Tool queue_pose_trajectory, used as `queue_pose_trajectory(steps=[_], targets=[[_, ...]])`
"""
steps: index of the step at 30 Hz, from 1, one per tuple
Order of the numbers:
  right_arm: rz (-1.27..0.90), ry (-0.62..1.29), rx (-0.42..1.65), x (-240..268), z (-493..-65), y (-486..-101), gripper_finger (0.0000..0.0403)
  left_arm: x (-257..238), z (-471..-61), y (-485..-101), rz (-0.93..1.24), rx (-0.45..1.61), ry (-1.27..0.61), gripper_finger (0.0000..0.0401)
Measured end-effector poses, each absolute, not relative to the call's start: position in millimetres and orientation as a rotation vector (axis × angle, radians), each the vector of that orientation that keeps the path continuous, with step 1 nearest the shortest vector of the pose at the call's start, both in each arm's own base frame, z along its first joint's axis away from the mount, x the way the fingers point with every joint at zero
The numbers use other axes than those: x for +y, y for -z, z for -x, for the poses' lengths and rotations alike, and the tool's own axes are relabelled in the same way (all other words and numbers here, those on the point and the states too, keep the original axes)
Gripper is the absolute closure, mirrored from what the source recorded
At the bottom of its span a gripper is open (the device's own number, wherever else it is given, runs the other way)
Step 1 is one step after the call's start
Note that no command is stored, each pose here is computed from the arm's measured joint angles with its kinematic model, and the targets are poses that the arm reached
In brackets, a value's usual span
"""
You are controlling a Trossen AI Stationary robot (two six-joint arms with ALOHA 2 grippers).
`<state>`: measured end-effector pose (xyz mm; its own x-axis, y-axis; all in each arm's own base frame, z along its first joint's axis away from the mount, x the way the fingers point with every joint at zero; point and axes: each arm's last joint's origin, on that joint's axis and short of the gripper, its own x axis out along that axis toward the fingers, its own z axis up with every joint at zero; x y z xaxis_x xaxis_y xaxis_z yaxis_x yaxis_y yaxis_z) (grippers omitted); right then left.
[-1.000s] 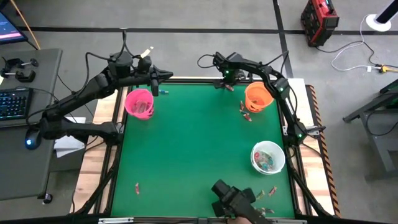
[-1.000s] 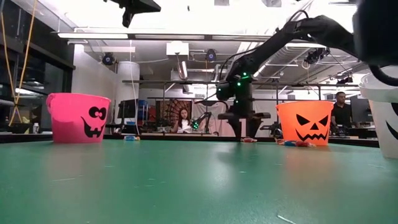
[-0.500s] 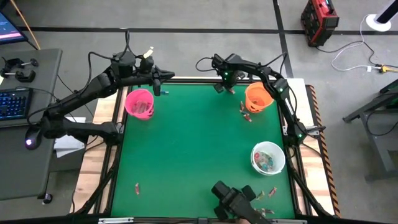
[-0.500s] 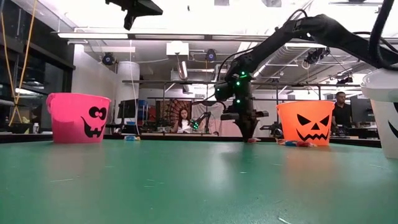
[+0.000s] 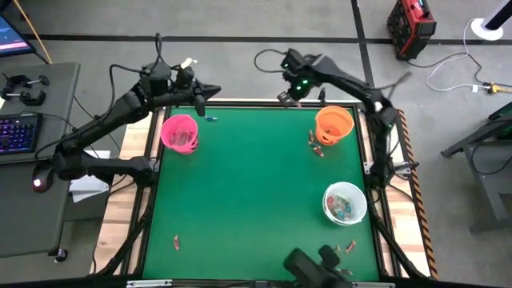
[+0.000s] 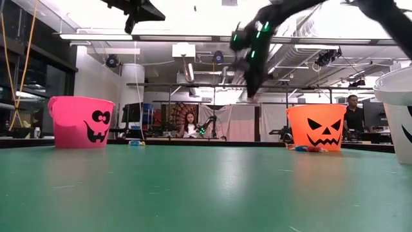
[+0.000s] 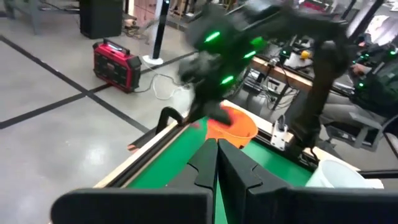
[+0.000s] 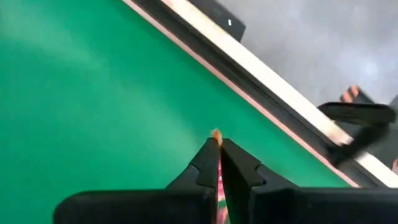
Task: Sort candy by brand, put in halloween buckets
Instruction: Put the pink candy into the orange bucket, then put the blue candy into the orange bucket
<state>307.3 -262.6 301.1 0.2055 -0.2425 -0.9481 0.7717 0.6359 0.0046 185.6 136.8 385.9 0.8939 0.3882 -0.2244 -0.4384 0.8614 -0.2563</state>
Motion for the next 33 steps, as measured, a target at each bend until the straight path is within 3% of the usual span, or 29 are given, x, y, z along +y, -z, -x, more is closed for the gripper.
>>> queue_pose_trajectory(steps=[3, 7, 16, 22, 26, 33], targets=[[-0.518, 0.777, 1.138, -240, -293, -330, 0.0403, 140, -184, -387, 0.304, 0.156, -0.449, 0.0401], [-0.522, 0.879, 1.144, -210, -262, -340, 0.0403, 143, -184, -388, 0.297, 0.137, -0.457, 0.0401], [-0.73, 1.139, 1.04, -152, -181, -292, 0.0403, 153, -195, -381, 0.31, 0.139, -0.456, 0.0401], [-0.758, 1.302, 0.891, -149, -160, -277, 0.0399, 168, -212, -369, 0.304, 0.185, -0.488, 0.0388], [-0.848, 1.229, 0.88, -153, -158, -267, 0.0354, 180, -225, -369, 0.292, 0.269, -0.509, 0.0351], [-0.901, 1.137, 0.861, -153, -162, -261, 0.0207, 201, -239, -364, 0.265, 0.534, -0.647, 0.0263]])
